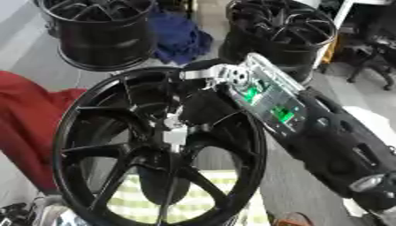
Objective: Pull the pin out of the wheel hub.
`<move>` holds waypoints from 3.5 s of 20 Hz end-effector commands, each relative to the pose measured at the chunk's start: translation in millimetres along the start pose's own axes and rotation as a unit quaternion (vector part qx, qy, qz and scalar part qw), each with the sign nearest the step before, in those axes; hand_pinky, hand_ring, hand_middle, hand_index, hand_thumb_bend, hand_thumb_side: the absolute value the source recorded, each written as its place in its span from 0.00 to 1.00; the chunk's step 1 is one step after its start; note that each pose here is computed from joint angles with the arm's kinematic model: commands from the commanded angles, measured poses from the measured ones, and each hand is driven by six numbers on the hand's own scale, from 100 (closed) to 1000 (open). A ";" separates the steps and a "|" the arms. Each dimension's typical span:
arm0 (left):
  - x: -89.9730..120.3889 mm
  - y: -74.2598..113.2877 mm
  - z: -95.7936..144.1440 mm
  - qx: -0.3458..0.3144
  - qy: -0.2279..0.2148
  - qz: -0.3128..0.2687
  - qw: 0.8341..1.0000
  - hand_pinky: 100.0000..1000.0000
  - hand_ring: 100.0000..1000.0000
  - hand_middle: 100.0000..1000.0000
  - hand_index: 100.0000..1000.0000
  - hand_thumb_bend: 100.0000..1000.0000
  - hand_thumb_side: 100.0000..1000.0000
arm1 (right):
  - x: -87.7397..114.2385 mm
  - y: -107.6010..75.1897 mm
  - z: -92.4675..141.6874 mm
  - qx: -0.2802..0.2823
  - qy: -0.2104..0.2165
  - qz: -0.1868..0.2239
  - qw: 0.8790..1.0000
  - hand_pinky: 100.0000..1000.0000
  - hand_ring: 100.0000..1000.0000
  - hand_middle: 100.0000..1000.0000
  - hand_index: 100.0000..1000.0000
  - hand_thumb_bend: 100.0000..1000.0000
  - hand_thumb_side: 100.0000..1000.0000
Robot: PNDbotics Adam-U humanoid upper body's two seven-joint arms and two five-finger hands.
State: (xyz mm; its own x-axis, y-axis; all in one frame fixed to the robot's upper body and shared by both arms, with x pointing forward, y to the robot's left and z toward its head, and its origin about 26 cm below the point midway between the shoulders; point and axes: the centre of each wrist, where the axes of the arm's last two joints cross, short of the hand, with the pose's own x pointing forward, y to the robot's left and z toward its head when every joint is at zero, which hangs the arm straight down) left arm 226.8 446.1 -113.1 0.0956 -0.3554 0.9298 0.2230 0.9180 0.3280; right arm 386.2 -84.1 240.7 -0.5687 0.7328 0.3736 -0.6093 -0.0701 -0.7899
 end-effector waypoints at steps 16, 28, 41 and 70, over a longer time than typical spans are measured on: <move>7.4 10.2 -3.8 -0.168 -0.134 -0.130 0.968 0.61 0.63 0.64 0.83 0.00 0.66 | -14.6 10.7 -11.9 0.048 0.032 0.012 0.998 0.78 0.82 0.83 0.94 0.36 0.36; 8.3 10.5 -4.4 -0.167 -0.136 -0.131 0.968 0.61 0.63 0.64 0.83 0.00 0.66 | -16.2 14.2 -17.0 0.048 0.041 0.037 0.997 0.69 0.73 0.76 0.86 0.28 0.28; 7.9 10.9 -3.7 -0.167 -0.135 -0.131 0.968 0.61 0.63 0.64 0.83 0.00 0.66 | -4.8 7.1 -6.1 0.001 0.020 0.037 0.999 0.45 0.46 0.47 0.58 0.03 0.23; 2.7 16.9 7.3 -0.159 -0.122 -0.129 0.971 0.61 0.63 0.64 0.83 0.00 0.67 | -72.8 7.0 216.0 -0.344 0.145 -0.072 0.925 0.36 0.39 0.41 0.52 0.07 0.18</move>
State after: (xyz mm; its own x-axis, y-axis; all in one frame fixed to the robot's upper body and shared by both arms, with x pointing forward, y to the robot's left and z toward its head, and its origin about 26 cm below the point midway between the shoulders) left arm 221.4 449.9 -114.0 0.1068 -0.3574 0.9278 0.2154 0.9193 0.3294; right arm 309.2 -270.0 293.7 -0.2963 0.8319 0.4693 -0.2389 0.4112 -0.8797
